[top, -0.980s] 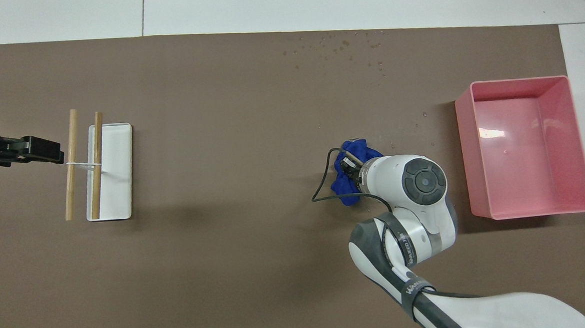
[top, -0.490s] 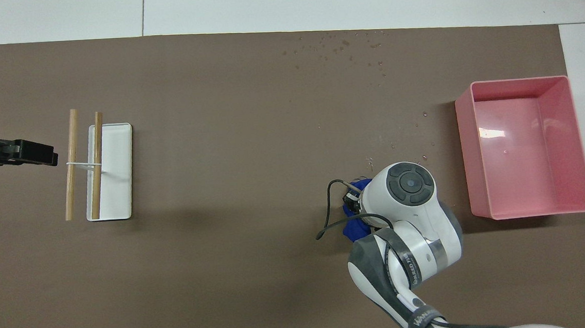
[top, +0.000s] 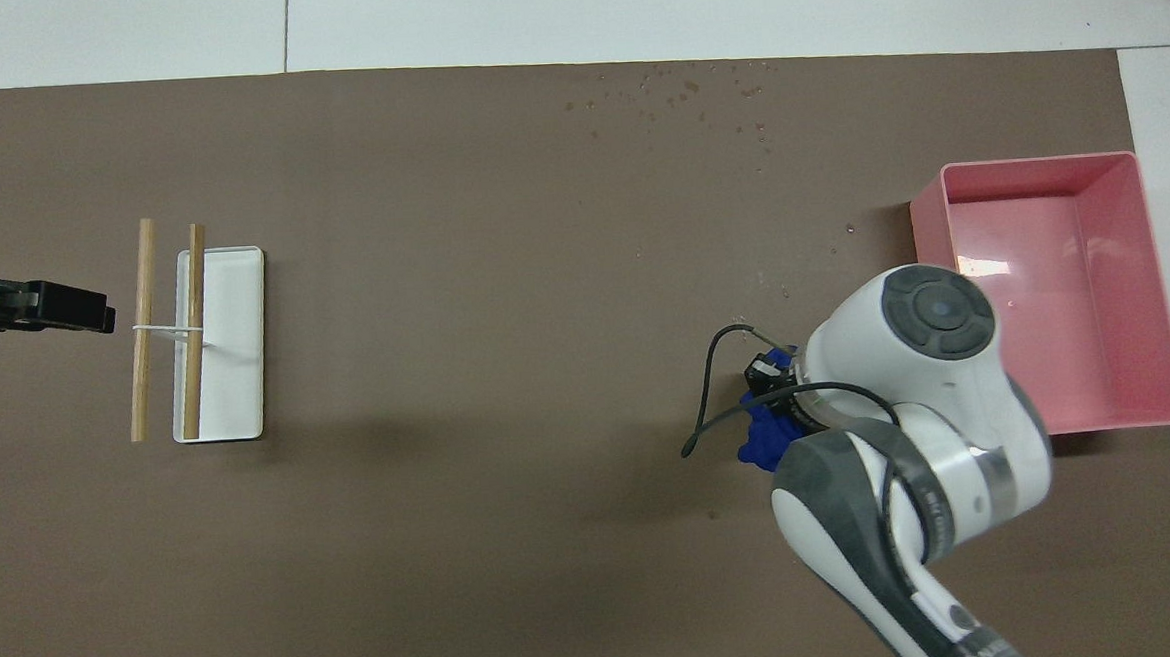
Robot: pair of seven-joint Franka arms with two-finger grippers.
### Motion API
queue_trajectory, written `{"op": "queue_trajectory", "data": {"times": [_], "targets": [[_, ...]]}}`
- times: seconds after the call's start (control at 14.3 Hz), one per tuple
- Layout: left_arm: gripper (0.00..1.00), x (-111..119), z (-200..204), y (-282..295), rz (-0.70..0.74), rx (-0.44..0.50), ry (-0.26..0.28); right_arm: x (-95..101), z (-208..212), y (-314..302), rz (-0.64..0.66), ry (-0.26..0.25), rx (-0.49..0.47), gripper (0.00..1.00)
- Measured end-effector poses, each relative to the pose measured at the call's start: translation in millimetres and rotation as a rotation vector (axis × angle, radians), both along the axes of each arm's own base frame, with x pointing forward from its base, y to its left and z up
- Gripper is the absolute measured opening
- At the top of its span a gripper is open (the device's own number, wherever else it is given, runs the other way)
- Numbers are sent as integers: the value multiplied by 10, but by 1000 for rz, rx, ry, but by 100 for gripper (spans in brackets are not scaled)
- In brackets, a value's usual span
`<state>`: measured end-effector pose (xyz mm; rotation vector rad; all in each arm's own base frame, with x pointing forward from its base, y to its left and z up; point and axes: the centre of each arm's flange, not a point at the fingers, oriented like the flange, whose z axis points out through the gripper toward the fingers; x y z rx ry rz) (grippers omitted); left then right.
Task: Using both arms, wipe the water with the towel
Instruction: 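Move the cloth with the right gripper into the pink bin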
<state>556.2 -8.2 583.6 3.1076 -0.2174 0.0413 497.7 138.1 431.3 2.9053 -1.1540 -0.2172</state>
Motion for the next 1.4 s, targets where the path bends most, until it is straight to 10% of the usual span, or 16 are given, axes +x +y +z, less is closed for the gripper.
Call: {"op": "queue_trajectory", "data": {"times": [0.56,1.12,1.4], "targets": [[100,0,14,-2,-2,0,-2,392,560,-1867,166,-142,-59,20],[100,-47,121,8,-1,-3,-20,378,-700,-2555,155,-15,-16,20],[100,-47,121,8,-1,-3,-19,405,-598,-2450,179,-23,-17,62]]}}
